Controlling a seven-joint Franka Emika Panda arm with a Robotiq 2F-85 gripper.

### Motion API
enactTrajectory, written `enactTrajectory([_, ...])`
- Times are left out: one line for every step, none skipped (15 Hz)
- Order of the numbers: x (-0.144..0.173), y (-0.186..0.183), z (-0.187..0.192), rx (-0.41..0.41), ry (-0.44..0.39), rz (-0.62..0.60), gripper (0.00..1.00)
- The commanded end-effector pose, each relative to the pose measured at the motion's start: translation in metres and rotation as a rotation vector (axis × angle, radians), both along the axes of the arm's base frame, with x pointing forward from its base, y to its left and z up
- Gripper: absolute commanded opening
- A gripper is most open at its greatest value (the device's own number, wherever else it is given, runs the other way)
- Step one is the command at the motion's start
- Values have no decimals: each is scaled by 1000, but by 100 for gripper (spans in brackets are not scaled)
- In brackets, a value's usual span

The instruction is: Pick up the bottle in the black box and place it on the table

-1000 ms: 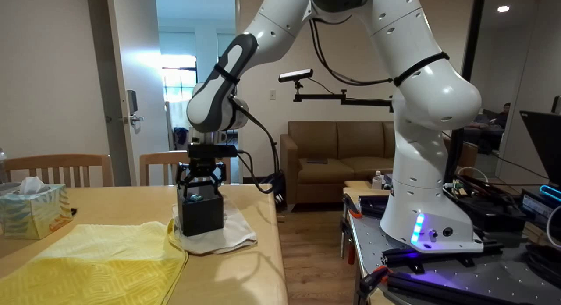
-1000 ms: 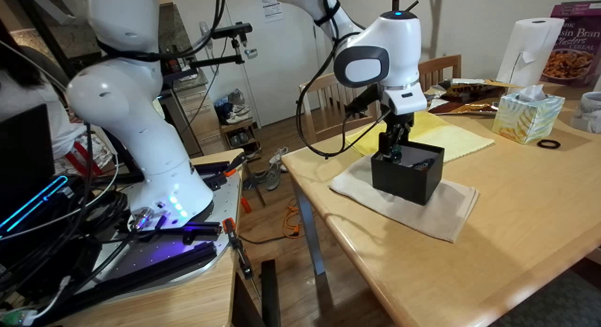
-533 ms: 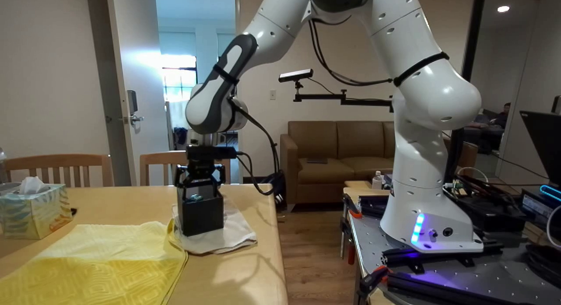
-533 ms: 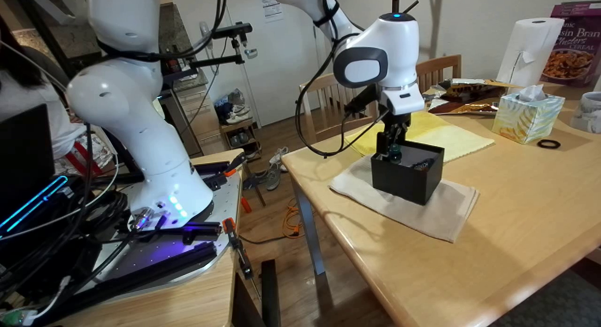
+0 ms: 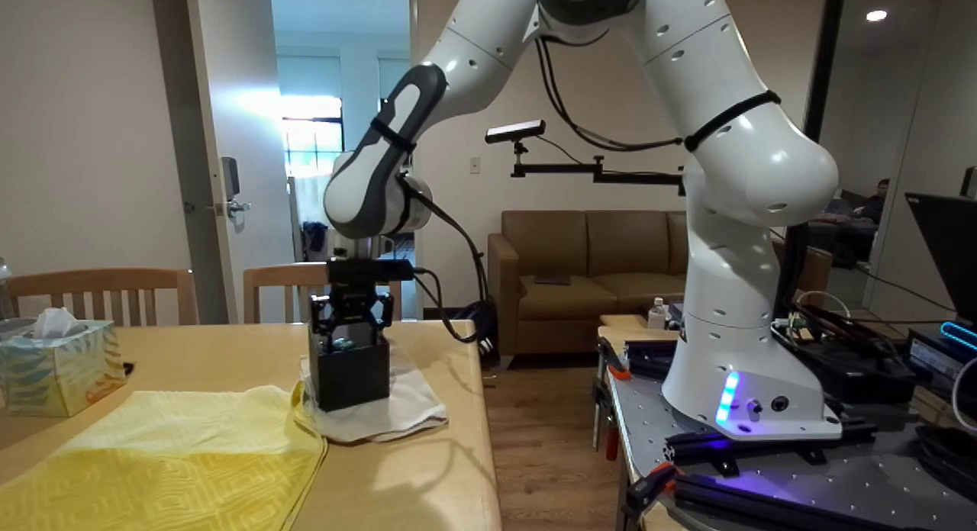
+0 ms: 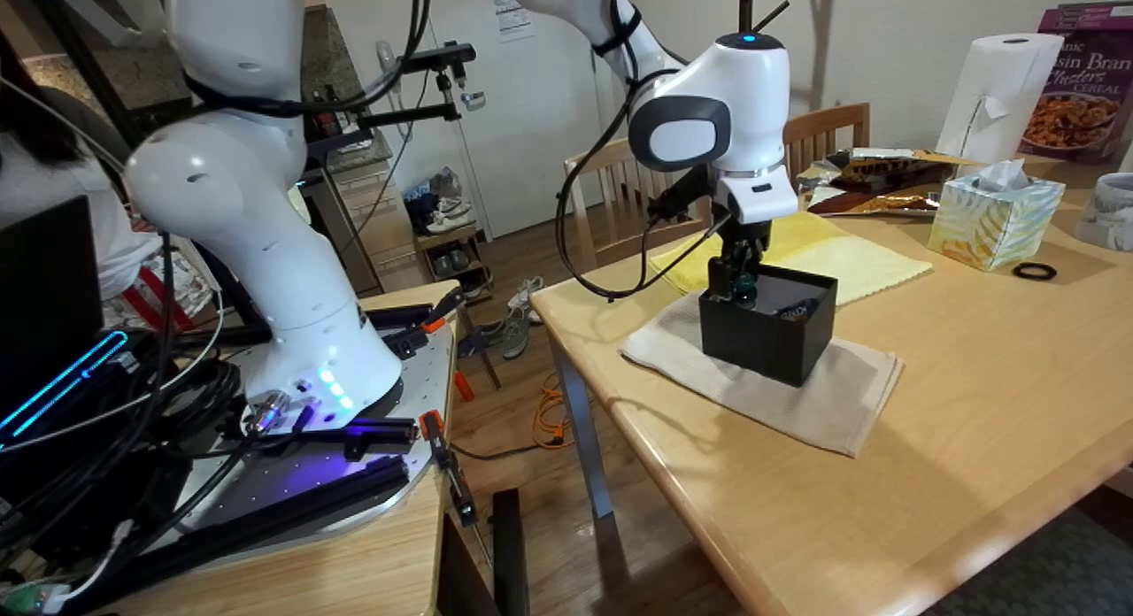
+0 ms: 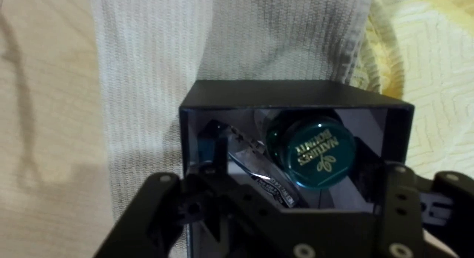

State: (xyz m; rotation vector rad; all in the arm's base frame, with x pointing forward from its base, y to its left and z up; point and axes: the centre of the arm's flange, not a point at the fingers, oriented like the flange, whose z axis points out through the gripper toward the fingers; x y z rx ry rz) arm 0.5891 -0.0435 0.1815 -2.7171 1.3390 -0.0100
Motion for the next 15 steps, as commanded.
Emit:
enactTrajectory([3,-5,-1,21,8,-2,50])
enactTrajectory([4,-4,0,20,6,-1,43])
enactTrajectory([4,-4,2,18,5,-1,37])
enactTrajectory([5,-4,3,16,3,0,30])
enactTrajectory([5,-4,6,14,4,1,24])
enactTrajectory([5,-6,8,12,8,0,21])
enactTrajectory([5,-7,13,10,9,-1,19])
enactTrajectory([4,-7,15,12,8,3,19])
enactTrajectory([3,-7,22,21,2,13,19])
enactTrajectory([1,-6,29,21,-6,17,19])
enactTrajectory([-1,-6,38,19,-19,23,19])
enactTrajectory([-2,-5,46,14,-33,27,19])
enactTrajectory([-3,-4,56,2,-51,30,19])
enactTrajectory([-3,-4,64,-5,-65,35,19])
enactTrajectory([-4,-3,74,-10,-74,49,19])
